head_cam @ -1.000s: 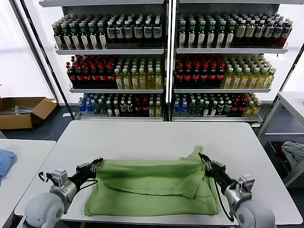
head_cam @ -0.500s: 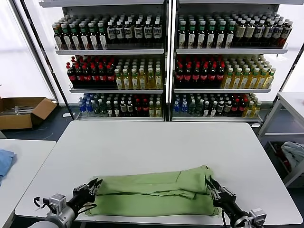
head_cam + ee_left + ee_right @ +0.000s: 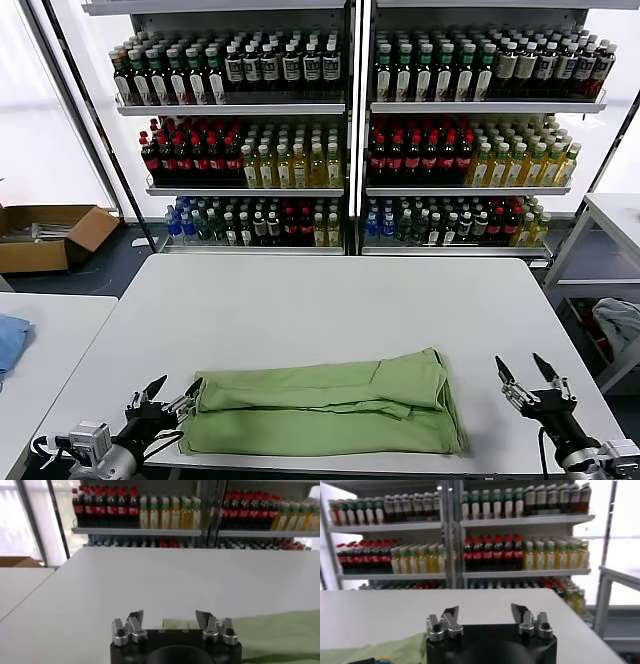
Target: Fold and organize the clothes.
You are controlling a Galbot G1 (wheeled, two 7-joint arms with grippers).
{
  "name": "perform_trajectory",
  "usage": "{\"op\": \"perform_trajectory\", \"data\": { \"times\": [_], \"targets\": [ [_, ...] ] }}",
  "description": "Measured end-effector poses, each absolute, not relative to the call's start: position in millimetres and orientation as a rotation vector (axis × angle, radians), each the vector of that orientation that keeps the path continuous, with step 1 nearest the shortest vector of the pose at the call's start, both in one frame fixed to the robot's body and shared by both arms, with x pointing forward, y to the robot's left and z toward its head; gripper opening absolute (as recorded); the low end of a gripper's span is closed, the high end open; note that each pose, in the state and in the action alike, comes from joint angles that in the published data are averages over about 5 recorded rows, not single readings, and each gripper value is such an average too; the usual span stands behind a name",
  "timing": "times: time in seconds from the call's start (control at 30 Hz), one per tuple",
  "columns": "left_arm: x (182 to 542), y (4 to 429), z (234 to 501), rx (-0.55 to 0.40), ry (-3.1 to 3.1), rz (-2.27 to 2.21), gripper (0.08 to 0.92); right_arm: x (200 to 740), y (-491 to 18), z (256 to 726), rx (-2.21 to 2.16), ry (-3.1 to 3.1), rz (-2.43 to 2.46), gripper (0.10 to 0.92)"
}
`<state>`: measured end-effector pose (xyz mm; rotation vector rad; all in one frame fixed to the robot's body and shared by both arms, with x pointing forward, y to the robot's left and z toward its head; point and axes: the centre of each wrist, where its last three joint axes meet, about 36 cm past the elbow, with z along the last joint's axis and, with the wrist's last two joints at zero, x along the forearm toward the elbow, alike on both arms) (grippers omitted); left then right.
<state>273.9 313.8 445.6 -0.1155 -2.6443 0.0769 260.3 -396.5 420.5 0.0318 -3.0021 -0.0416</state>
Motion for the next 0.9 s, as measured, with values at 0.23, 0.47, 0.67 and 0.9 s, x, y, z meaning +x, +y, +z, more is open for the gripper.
{"op": "perform_trajectory", "data": {
  "times": [0.23,0.47,0.67,0.9],
  "targets": [
    [272,296,430,-0.084,-2.623,0.125,0.821,255,-402,424,0.002,-3.031,-0.079,0.822],
    [269,285,411,-0.065,-2.577,0.131,0.814,254,-402,430,-0.015,-3.059,-0.12,0.823],
    [262,274,398,-0.069,-2.546,0.151,0.704,249,-401,434,-0.027,-3.07,-0.168,0.823],
    [259,265,391,-0.092,-2.538,0.164,0.496,244,-401,434,-0.043,-3.07,-0.209,0.823]
  ]
}}
